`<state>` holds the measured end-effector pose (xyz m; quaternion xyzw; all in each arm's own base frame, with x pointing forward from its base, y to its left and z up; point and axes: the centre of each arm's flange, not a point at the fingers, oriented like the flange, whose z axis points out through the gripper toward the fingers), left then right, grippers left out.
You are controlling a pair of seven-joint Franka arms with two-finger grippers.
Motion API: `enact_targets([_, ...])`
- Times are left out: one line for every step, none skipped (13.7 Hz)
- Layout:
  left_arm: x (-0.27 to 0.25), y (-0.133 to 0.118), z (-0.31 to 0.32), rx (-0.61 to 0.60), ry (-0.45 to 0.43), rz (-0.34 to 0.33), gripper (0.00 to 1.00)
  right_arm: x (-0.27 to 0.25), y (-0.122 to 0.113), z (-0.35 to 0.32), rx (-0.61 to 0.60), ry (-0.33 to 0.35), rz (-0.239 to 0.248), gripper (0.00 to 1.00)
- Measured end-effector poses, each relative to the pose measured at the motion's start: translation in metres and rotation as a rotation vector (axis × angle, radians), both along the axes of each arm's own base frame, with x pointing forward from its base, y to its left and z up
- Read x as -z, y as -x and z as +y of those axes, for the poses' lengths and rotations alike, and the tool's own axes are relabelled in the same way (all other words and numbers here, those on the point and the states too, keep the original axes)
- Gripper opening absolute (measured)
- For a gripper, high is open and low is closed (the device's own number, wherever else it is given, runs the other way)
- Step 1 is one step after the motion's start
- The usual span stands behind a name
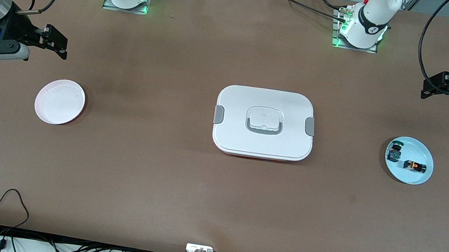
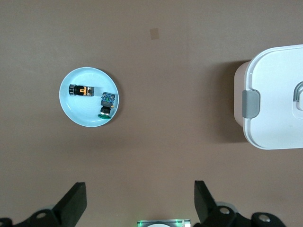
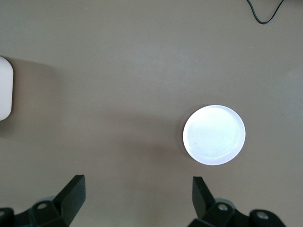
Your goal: Transfer orange switch to right arm and place
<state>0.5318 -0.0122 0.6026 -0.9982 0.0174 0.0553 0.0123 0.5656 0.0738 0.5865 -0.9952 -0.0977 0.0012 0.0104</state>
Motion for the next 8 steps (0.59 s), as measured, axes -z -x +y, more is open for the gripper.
enact_targets([0.0,0.0,-0.0006,0.001,0.0,0.0,1.0,0.0002,0.0002,0.0,0.0,0.0,0.002,1.0])
enact_targets([0.0,0.0,-0.001,0.002,0.0,0.0,1.0,0.0006,0.0005,-0.0001,0.0,0.001,0.005,1.0])
enact_targets([-0.0004,-0.0001,-0.001,0.002,0.0,-0.001,1.0,0.0012,0.0008,-0.0002,0.001,0.001,0.009,1.0])
enact_targets([-0.0019,-0.0003,-0.0011,0.002,0.0,-0.004,1.0,0.0021,0.001,-0.0007,0.002,0.002,0.012,1.0])
enact_targets([-0.0034,-0.0008,-0.0012,0.002,0.0,-0.008,1.0,0.003,0.0011,-0.0012,0.003,0.002,0.014,1.0])
enact_targets([-0.004,-0.0018,-0.0013,0.002,0.0,-0.009,1.0,0.0034,0.0012,-0.0013,0.004,0.002,0.015,1.0])
enact_targets([-0.0038,-0.0029,-0.0013,0.002,0.001,-0.009,1.0,0.0035,0.0012,-0.0011,0.003,0.002,0.015,1.0])
enact_targets([-0.003,-0.0039,-0.0012,0.002,0.001,-0.006,1.0,0.0035,0.0013,-0.0011,0.003,0.002,0.016,1.0])
